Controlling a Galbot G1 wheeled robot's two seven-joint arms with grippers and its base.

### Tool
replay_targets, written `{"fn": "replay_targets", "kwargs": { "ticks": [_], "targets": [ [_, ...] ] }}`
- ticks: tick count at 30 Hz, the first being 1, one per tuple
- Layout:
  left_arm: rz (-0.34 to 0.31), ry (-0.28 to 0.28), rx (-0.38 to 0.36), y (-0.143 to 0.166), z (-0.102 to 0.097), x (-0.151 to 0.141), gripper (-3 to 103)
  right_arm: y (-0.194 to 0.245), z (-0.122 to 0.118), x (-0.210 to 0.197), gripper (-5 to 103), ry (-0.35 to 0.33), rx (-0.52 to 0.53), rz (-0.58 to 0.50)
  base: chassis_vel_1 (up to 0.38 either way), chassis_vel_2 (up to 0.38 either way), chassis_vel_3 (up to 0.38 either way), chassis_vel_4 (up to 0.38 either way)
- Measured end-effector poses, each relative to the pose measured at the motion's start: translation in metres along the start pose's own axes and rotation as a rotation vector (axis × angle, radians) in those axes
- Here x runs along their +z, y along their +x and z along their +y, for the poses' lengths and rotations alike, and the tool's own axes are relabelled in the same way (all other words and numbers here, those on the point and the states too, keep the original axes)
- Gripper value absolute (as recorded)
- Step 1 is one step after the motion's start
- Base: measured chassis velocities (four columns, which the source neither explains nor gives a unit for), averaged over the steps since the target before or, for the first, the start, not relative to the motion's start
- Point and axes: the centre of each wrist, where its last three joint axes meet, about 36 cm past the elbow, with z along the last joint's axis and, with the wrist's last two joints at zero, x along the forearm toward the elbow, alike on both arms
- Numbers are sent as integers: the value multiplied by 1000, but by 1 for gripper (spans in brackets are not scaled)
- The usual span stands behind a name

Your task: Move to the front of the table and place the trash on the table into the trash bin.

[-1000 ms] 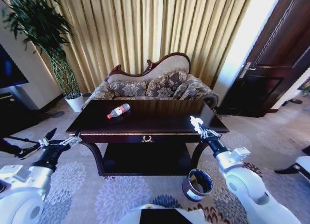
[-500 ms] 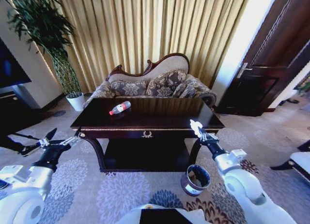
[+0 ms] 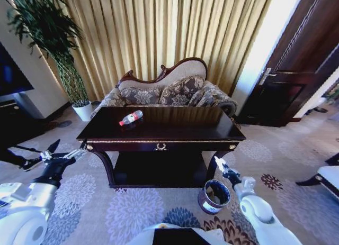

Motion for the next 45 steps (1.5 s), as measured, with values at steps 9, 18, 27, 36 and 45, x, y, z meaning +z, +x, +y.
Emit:
{"fn": "replay_targets", "kwargs": {
  "ticks": [9, 18, 27, 36, 45],
  "targets": [
    [-4, 5, 1, 2, -2, -1, 100, -43, -6, 46, 0, 25, 82, 86, 0, 0, 0, 0],
    [-15, 6, -3, 2, -2, 0, 100, -49, -5, 53, 24, 71, 123, 87, 0, 0, 0, 0],
    [-20, 6, 6, 2, -3, 0, 100, -44, -7, 54, 56, 113, 127, 65, 0, 0, 0, 0],
    [-21, 4, 7, 2, -3, 0, 100, -42, -5, 53, 94, 105, 124, 59, 0, 0, 0, 0],
    [-22, 4, 7, 2, -3, 0, 100, -42, -6, 59, 100, 97, 131, 73, 0, 0, 0, 0]
  ]
}}
